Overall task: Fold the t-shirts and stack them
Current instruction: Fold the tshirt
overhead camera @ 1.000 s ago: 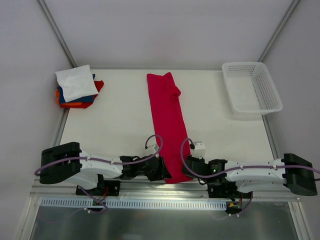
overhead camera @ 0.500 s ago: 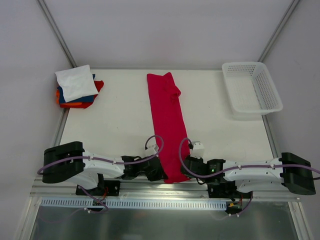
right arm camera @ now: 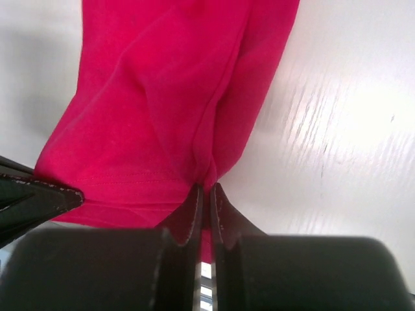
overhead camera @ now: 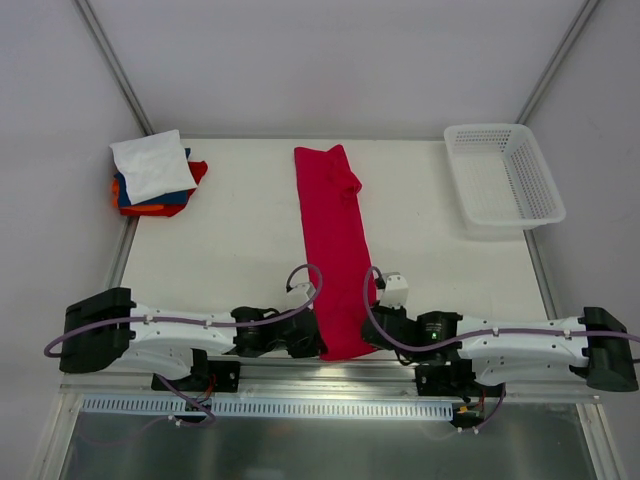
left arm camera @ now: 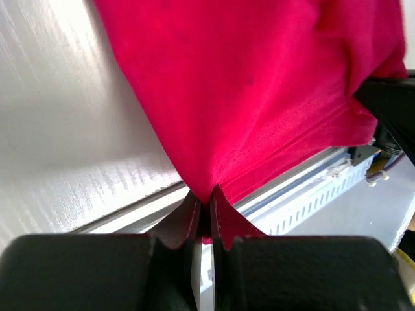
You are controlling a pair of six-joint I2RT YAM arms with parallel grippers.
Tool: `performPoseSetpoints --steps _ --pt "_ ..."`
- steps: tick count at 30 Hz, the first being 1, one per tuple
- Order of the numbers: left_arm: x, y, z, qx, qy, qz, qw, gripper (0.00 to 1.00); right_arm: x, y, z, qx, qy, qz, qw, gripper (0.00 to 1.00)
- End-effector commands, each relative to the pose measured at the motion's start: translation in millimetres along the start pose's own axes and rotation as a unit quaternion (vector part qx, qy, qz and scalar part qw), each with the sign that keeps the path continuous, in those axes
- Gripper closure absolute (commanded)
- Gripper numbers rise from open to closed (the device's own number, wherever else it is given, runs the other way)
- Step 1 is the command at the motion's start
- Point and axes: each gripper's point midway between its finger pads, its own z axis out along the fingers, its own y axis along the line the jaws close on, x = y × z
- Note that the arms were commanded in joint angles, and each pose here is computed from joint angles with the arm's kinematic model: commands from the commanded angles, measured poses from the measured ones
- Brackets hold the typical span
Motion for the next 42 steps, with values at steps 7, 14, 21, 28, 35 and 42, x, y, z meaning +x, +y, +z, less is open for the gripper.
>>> performPoseSetpoints --steps 7,14,21,28,35,42 --pt "-41 -20 -34 -0.003 -0.075 0.067 0.995 1.0 -53 -9 -26 0.03 -0.079 -0.044 0.995 1.0" --pt "-76 -35 -46 0.004 -0.117 0.077 0.99 1.0 -87 -4 -37 0.041 -0.115 -0.066 0.99 1.0" --pt "-119 -39 -55 -0.001 -0.157 0.09 0.983 1.0 -123 -13 -38 0.079 -0.134 -0.082 0.984 1.0" --pt "-160 -37 -52 -0.014 -0.162 0.082 0.983 1.0 -143 -22 -21 0.108 -0.11 -0.097 0.983 1.0" --pt "-180 -41 -41 -0.026 -0.154 0.079 0.985 1.0 -157 -25 0 0.105 -0.088 -0.096 0.986 1.0" --pt "-203 -32 -36 -0.042 -0.161 0.075 0.983 1.0 -179 -30 19 0.104 -0.081 -0.089 0.987 1.0"
